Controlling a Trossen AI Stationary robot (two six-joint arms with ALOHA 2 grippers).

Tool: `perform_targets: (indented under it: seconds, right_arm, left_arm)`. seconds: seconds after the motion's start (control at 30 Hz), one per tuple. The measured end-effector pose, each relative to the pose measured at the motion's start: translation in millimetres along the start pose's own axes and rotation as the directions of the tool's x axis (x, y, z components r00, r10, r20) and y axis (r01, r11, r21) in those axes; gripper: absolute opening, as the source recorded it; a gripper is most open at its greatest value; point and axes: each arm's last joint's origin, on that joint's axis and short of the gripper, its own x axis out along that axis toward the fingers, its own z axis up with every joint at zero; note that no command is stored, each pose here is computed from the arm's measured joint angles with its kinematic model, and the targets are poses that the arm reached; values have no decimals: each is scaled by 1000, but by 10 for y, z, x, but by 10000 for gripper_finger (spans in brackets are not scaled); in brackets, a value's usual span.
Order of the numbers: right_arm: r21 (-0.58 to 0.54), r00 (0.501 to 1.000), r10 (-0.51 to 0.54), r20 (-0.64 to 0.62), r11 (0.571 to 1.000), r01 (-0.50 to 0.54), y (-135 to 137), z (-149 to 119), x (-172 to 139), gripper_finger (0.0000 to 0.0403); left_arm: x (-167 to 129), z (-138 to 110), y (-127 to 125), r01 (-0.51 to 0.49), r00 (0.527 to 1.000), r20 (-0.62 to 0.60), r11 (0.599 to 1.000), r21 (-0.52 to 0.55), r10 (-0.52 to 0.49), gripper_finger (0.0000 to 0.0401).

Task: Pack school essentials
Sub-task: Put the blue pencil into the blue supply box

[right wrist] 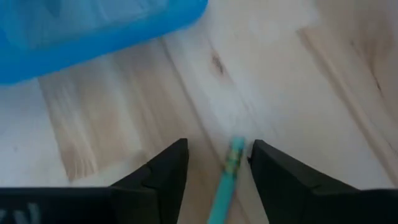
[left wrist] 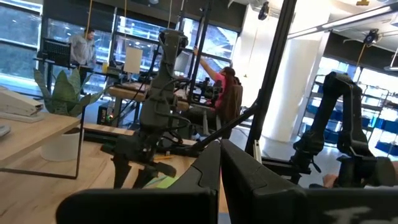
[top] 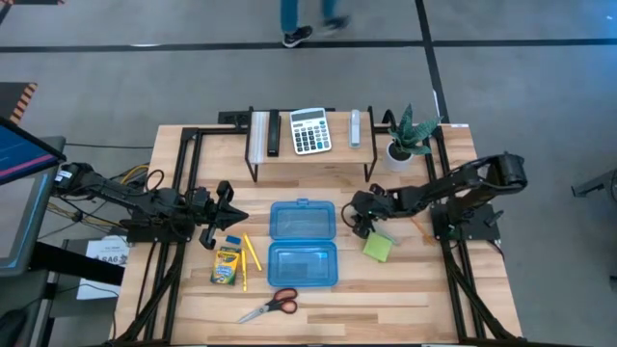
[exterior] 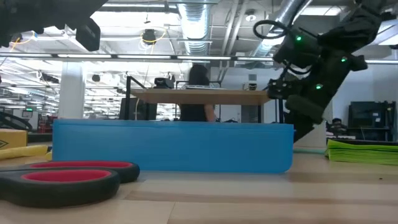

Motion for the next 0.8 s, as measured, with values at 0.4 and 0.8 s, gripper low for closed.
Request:
perform_targets:
  seconds: [0.4, 0.8]
  right_arm:
    - [-18, 1000, -11, -3, 1000, 11, -22, -7, 54, 42]
    - [-19, 999, 15, 32, 1000, -14, -37, 29, -46, 4]
  left_arm:
    - [0, 1, 0, 0, 1000, 1, 1000, -1, 0, 0]
    - [0, 1, 0, 0, 1000, 1, 1000, -1, 0, 0]
